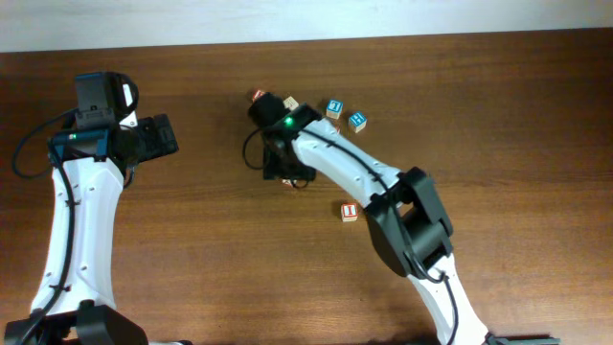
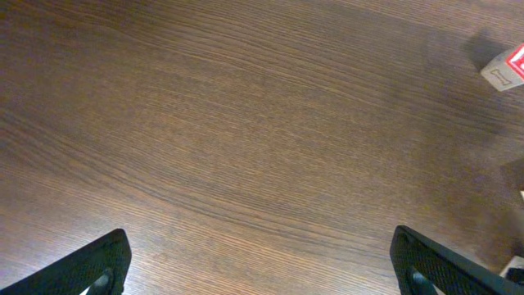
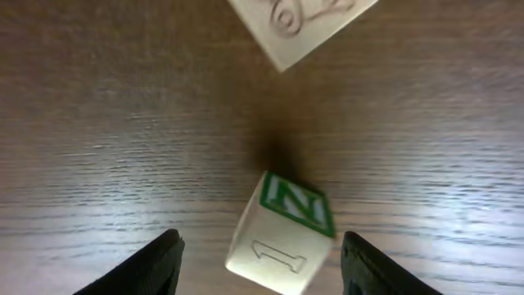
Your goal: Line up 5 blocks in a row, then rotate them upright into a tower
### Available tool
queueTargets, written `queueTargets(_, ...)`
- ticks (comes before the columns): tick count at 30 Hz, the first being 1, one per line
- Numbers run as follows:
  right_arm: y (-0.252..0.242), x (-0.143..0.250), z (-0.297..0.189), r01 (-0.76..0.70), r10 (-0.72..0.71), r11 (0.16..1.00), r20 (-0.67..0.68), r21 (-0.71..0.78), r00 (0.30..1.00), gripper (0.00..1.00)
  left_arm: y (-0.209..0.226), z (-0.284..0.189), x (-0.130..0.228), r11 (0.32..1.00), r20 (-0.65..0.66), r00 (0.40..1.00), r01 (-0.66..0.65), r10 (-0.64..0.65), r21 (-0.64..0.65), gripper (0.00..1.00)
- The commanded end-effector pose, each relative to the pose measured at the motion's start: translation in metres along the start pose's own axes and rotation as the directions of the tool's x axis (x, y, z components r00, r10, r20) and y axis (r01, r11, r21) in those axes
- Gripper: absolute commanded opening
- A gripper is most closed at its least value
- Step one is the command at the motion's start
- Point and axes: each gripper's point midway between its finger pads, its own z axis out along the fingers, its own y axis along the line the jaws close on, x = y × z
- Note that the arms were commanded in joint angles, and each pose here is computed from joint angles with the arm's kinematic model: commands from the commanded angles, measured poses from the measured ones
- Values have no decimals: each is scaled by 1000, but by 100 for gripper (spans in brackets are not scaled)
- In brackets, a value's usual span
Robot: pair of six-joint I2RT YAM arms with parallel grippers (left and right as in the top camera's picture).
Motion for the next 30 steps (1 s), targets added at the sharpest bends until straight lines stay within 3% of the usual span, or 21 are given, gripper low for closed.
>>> queueTargets(1, -8, -5, 6, -45, 43, 997, 33, 56, 999, 61, 6, -1, -6, 999, 14, 1000, 17, -17, -27, 100)
queueTargets(7, -18, -3, 6, -13, 11, 994, 28, 106, 1000, 33, 6, -1, -6, 999, 14, 1000, 17, -17, -27, 99)
queueTargets(10, -19, 1, 6, 34, -35, 994, 6, 107, 999, 25, 6, -1, -6, 999, 13, 1000, 17, -17, -27, 99)
queueTargets(14, -19, 26, 4, 101, -92, 992, -118, 76, 989, 25, 6, -1, -4, 999, 7, 1000, 16, -16, -28, 99)
queueTargets(19, -57, 74, -13, 134, -60, 969, -332, 206, 941, 25, 7, -1, 0, 999, -11, 1000, 14, -14, -30, 99)
queueTargets(27, -81, 96, -11, 167, -38, 945, -411, 282, 911, 33, 7, -1, 0, 999, -11, 1000, 14, -14, -30, 99)
queueTargets(30, -82, 93, -10, 162, -36, 946, -404, 282, 914, 47, 6, -1, 0, 999, -8, 1000, 14, -15, -30, 99)
